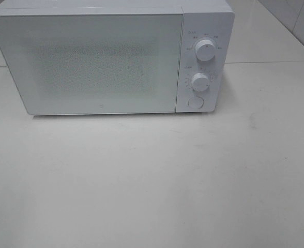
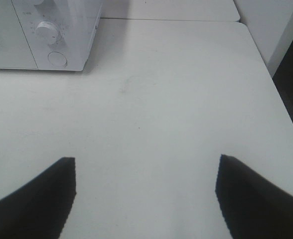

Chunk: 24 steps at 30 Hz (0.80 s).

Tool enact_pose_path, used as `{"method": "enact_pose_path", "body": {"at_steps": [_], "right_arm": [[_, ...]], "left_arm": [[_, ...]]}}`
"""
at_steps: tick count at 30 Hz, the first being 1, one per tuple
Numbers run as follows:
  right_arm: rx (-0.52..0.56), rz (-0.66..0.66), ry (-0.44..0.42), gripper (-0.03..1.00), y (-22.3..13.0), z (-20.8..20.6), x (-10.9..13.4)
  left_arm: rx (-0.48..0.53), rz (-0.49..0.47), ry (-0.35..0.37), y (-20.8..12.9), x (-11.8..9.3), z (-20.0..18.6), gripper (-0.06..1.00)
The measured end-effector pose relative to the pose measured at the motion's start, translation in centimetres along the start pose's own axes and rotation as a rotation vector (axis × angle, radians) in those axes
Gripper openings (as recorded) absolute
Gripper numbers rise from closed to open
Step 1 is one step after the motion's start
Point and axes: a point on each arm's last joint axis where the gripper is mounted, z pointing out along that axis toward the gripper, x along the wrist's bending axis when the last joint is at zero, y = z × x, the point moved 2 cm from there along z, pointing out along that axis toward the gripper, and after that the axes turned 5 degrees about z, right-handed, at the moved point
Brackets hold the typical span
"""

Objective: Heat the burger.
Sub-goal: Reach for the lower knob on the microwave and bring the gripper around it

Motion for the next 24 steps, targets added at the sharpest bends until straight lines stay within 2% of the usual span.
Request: {"method": "enact_pose_path", "body": {"at_steps": [22, 24], "right_arm": [[0.000, 0.000, 0.000, 0.75, 0.00, 0.00, 0.00], [-0.027, 0.002, 0.005, 0.75, 0.42, -0.28, 0.03]], "left_arm": [[0.000, 0.000, 0.000, 0.00, 0.00, 0.00, 0.98], [0.000, 0.000, 0.000, 0.00, 0.00, 0.00, 0.98]]}}
